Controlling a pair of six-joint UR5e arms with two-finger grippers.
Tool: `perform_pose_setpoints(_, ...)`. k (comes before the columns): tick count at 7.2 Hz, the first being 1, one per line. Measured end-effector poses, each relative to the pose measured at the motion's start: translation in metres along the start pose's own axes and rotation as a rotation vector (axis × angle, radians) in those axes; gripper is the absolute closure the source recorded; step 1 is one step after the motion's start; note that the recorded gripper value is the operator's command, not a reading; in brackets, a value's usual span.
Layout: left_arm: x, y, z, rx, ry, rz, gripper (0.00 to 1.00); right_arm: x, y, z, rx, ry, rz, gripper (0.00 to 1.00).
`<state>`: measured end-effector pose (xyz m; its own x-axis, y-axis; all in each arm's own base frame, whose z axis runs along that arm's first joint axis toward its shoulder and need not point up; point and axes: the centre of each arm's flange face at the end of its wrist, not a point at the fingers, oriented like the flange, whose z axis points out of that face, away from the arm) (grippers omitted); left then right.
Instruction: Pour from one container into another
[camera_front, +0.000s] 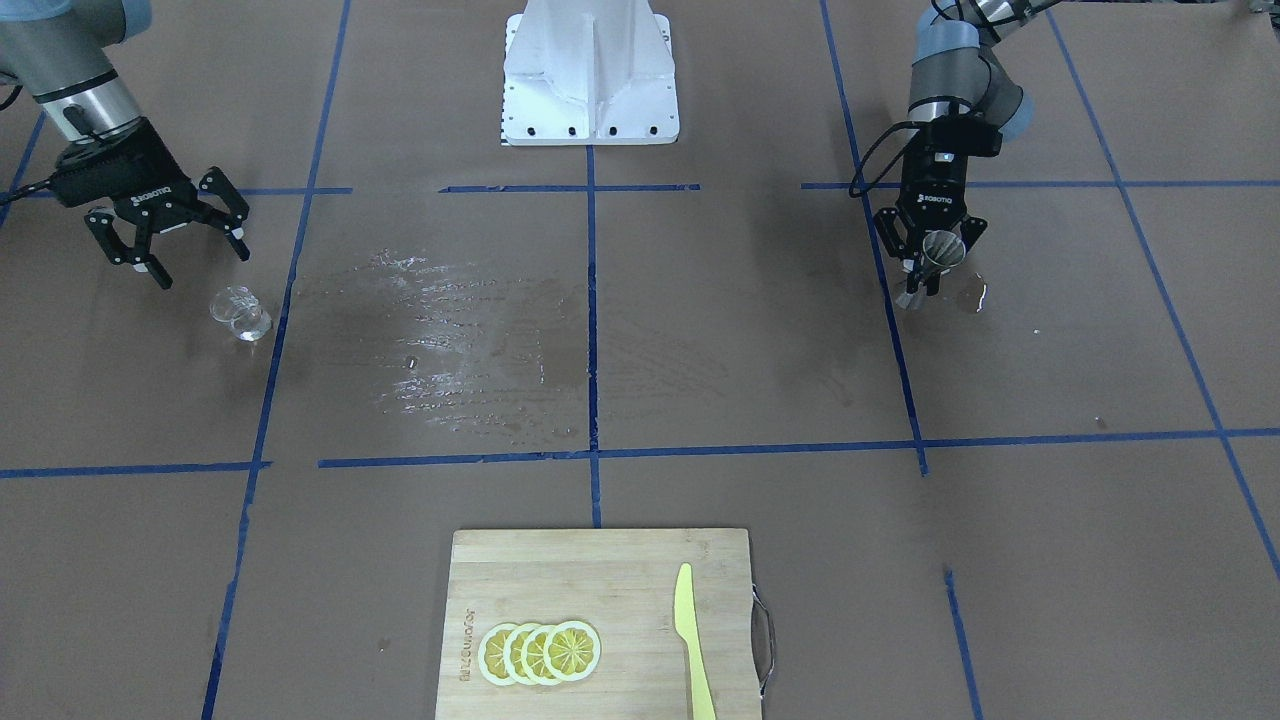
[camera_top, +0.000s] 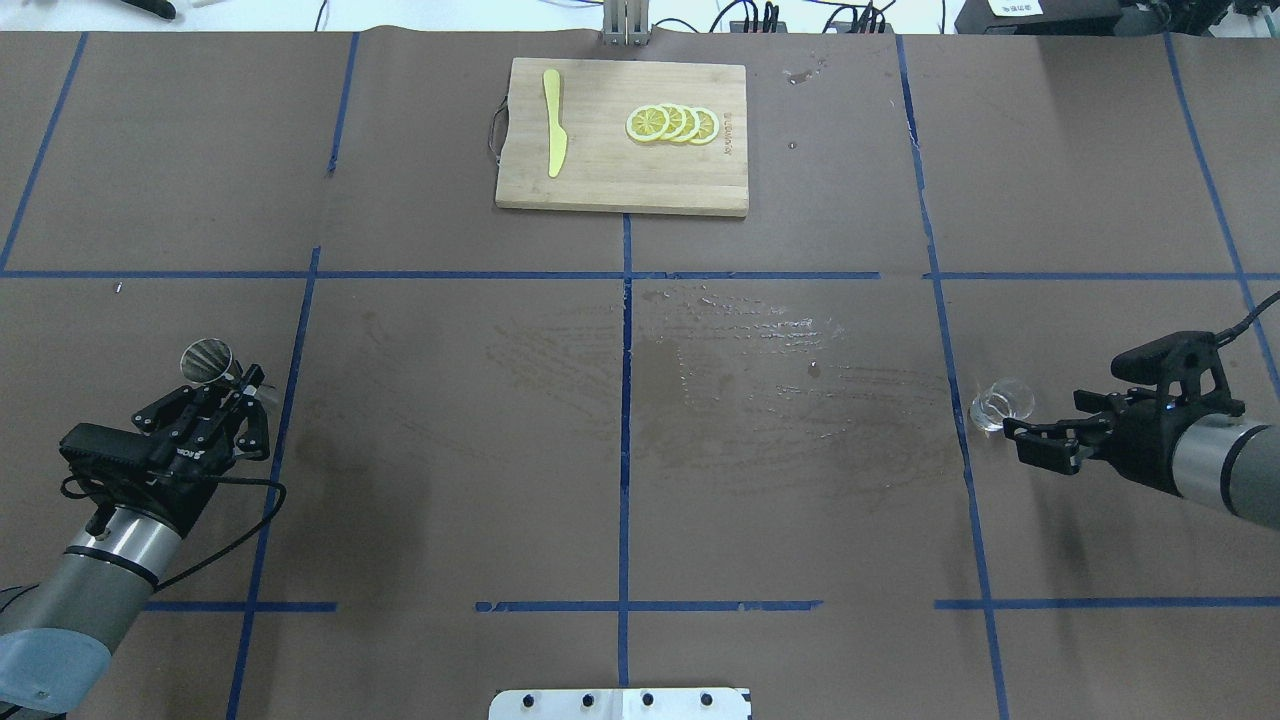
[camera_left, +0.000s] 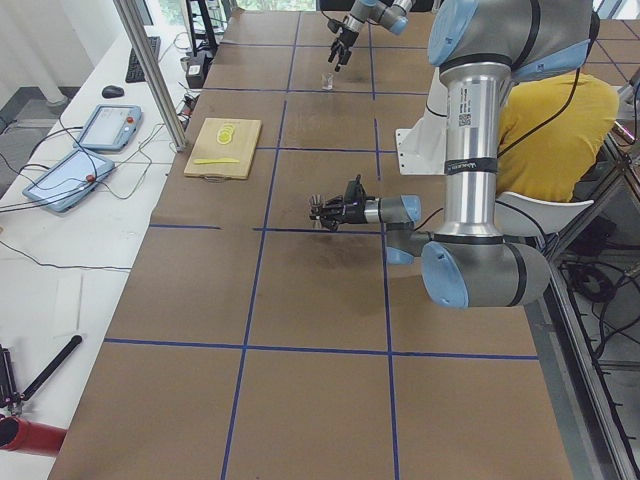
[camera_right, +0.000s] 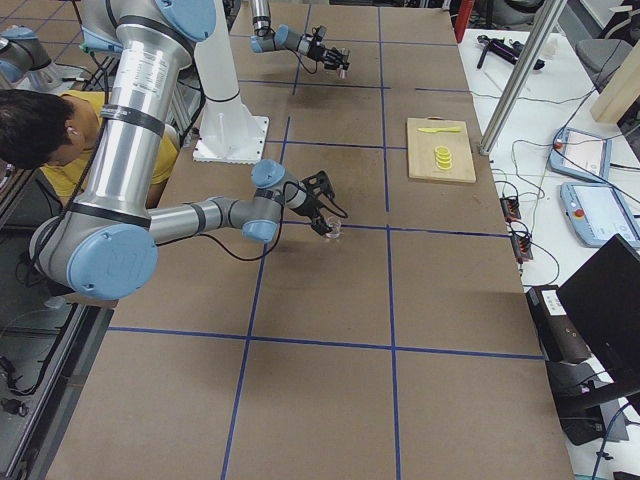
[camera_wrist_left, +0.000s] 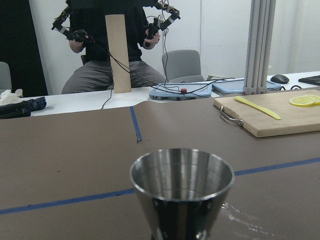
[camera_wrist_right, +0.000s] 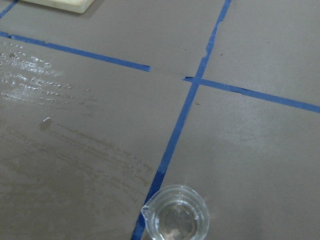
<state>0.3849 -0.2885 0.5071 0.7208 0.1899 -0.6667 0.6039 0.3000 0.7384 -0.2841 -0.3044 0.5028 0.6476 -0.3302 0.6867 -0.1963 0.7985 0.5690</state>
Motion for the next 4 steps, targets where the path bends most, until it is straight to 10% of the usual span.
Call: perform_pose_setpoints(4,-0.017,-0.006,0.013,-0.029,0.001,0.013,1.00,-0.029,0.053,0.008,0.168,0.107,0.097,0.00)
